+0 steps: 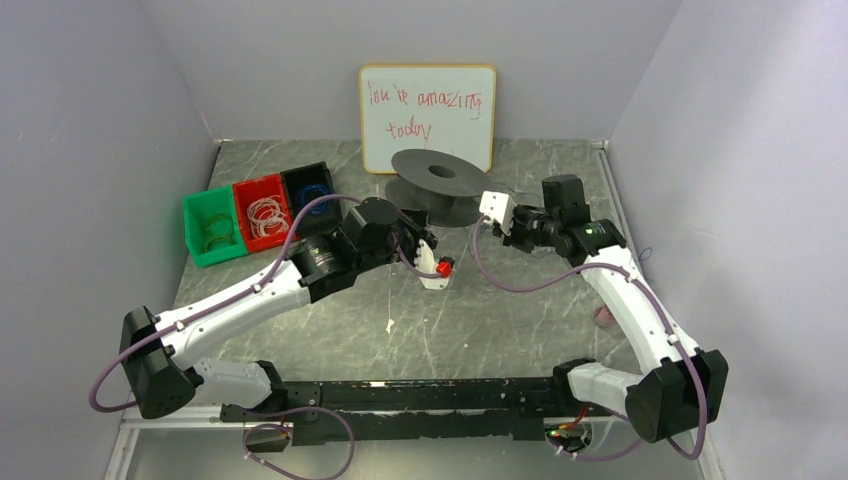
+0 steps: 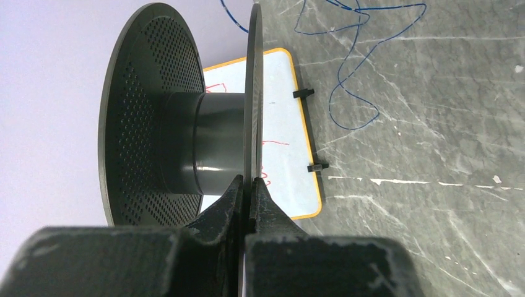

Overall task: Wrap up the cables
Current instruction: Place the cable on the cable reel.

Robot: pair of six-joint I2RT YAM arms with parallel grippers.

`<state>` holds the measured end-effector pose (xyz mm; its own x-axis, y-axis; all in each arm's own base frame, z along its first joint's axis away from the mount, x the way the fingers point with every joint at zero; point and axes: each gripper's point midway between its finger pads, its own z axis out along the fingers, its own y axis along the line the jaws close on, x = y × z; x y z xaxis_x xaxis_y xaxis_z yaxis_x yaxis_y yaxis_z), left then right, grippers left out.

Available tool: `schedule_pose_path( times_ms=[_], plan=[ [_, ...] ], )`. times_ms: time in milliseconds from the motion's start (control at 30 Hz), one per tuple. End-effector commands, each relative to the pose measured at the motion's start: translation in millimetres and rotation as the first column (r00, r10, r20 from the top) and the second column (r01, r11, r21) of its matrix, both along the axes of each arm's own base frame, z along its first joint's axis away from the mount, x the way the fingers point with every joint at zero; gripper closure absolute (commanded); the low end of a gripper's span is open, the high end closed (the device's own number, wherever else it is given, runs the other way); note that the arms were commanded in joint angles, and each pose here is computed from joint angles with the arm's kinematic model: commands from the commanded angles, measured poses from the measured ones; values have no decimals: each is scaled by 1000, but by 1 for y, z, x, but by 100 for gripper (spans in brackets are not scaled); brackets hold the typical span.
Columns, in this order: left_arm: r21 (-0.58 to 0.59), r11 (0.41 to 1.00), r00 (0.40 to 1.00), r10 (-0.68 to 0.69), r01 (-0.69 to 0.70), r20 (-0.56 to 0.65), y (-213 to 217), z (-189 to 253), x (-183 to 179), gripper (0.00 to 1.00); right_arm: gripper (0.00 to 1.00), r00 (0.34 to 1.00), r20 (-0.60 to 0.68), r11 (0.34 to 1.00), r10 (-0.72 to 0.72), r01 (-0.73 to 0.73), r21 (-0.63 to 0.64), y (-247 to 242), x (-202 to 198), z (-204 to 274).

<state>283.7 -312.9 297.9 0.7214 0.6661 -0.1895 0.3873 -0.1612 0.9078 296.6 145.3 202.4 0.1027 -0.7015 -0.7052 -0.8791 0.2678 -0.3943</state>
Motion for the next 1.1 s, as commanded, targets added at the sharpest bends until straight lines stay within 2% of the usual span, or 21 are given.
schedule_pose_path(
  times_ms=[0,333,600,1067],
  plan=[
    [-144,990,998,1,8,66,-1,60,-1,98,100,993,88,995,75,-81,60,13,1,36],
    [-144,989,1000,-6,9,22,-3,56,-3,98,100,975,70,977,213,-214,14,24,-13,28],
    [-147,989,999,-12,19,48,-3,60,-3,98,100,976,50,977,213,-213,-12,31,-11,20],
    [-91,988,984,-108,121,139,-6,55,-17,98,100,975,-9,974,224,-224,-14,33,-12,20]
  ],
)
